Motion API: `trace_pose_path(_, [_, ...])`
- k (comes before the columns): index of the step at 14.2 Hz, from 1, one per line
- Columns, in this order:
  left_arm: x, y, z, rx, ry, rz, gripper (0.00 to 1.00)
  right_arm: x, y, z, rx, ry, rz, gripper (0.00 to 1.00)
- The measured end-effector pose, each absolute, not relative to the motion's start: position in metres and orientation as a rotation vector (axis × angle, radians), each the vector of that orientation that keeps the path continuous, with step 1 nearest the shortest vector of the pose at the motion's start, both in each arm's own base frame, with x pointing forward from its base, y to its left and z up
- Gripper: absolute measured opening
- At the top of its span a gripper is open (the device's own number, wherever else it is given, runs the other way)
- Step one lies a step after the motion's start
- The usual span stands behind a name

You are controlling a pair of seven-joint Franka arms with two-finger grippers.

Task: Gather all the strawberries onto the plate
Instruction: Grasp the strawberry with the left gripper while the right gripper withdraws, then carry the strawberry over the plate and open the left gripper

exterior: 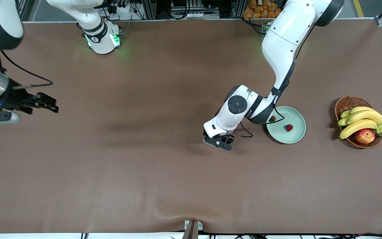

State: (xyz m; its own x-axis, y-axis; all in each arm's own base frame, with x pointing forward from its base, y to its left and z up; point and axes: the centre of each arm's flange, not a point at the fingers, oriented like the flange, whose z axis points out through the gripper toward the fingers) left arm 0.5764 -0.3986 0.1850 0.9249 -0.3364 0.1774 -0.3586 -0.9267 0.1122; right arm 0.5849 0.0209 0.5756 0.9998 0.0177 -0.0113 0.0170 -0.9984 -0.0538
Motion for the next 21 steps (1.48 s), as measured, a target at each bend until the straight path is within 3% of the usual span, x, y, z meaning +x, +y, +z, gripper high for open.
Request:
trace_pose_path(1, [0.576,-0.399,0.185,2.941,-0.534,0.234,0.69,0.579,0.020,0.582,-3.111,-0.036,0.030,1.00])
trace_pose_path(3, [0.576,-0.399,0.185,2.942,-0.534,0.233,0.54,0.569,0.021,0.590,-3.140,-0.053,0.073,1.00])
trace_pose_path(4, [0.576,-0.399,0.184,2.942,-0.535,0.232,0.53,0.566,0.021,0.592,-3.144,-0.053,0.092,1.00])
trace_pose_path(7, [0.576,-0.399,0.184,2.942,-0.534,0.233,0.25,0.556,0.020,0.602,-3.148,-0.047,0.115,1.00])
trace_pose_path(14, [0.591,-0.384,0.199,2.969,-0.500,0.209,0.23,0.544,0.013,0.614,-3.151,0.010,0.140,1.00])
trace_pose_path(18, [0.615,-0.338,0.253,3.021,-0.527,0.143,0.23,0.544,0.001,0.621,-3.149,0.046,0.130,1.00])
trace_pose_path(21, [0.614,-0.289,0.262,3.060,-0.518,0.061,0.23,0.544,-0.006,0.624,-3.143,0.068,0.119,1.00])
